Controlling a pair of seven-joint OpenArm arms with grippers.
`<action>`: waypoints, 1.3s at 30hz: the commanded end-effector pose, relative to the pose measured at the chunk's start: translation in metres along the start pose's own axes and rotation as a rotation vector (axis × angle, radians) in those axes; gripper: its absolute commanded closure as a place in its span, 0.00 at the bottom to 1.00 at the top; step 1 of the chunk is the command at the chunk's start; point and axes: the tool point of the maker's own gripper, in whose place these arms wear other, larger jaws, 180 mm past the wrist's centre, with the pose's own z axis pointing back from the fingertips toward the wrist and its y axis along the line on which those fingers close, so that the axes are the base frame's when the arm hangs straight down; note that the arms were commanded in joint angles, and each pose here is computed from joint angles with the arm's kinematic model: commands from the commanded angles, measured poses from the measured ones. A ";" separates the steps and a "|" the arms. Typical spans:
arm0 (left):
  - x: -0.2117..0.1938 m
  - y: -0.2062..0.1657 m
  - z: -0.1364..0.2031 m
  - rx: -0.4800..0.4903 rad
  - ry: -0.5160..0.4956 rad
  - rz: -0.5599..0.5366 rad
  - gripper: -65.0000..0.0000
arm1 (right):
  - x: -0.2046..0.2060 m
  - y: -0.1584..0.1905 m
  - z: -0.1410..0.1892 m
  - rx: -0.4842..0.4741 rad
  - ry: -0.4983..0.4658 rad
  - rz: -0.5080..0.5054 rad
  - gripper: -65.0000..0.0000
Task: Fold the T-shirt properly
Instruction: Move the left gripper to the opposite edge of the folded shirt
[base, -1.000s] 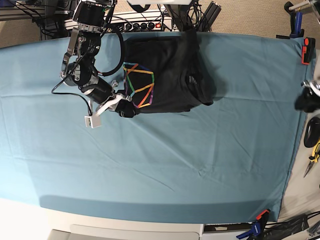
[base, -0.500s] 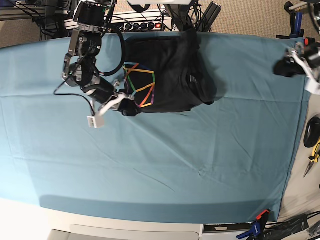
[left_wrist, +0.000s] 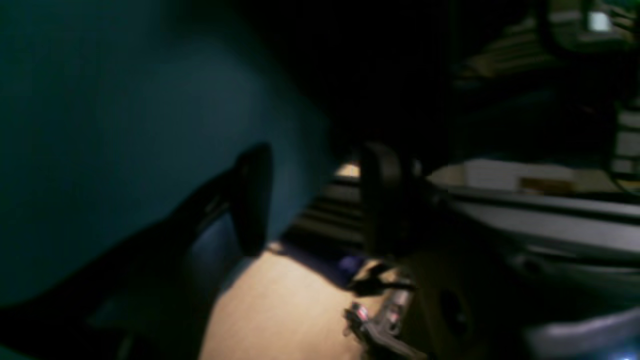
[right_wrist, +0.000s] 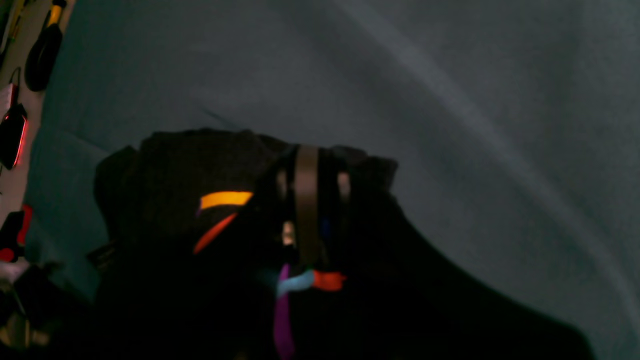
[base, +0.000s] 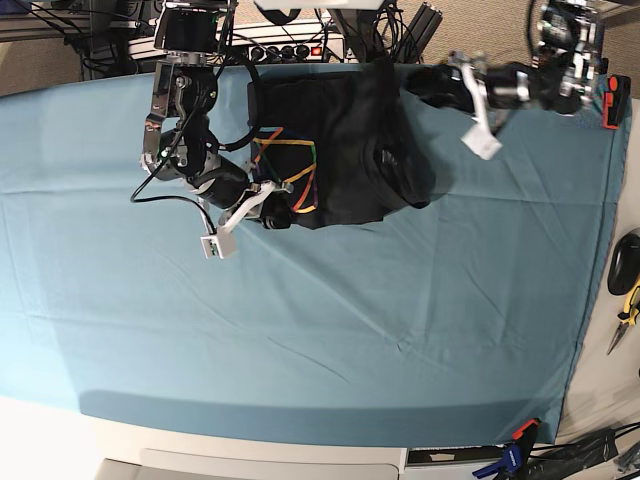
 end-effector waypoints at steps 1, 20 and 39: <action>-0.004 -0.002 -0.001 0.001 0.024 -0.011 0.54 | 0.013 0.003 0.002 0.008 -0.035 0.020 0.99; 0.005 0.002 -0.025 0.069 -0.027 0.024 0.37 | 0.013 0.003 0.002 0.008 -0.035 0.020 0.99; -0.002 -0.053 -0.055 0.005 0.054 -0.138 0.37 | 0.013 0.003 0.002 0.008 -0.034 0.021 0.99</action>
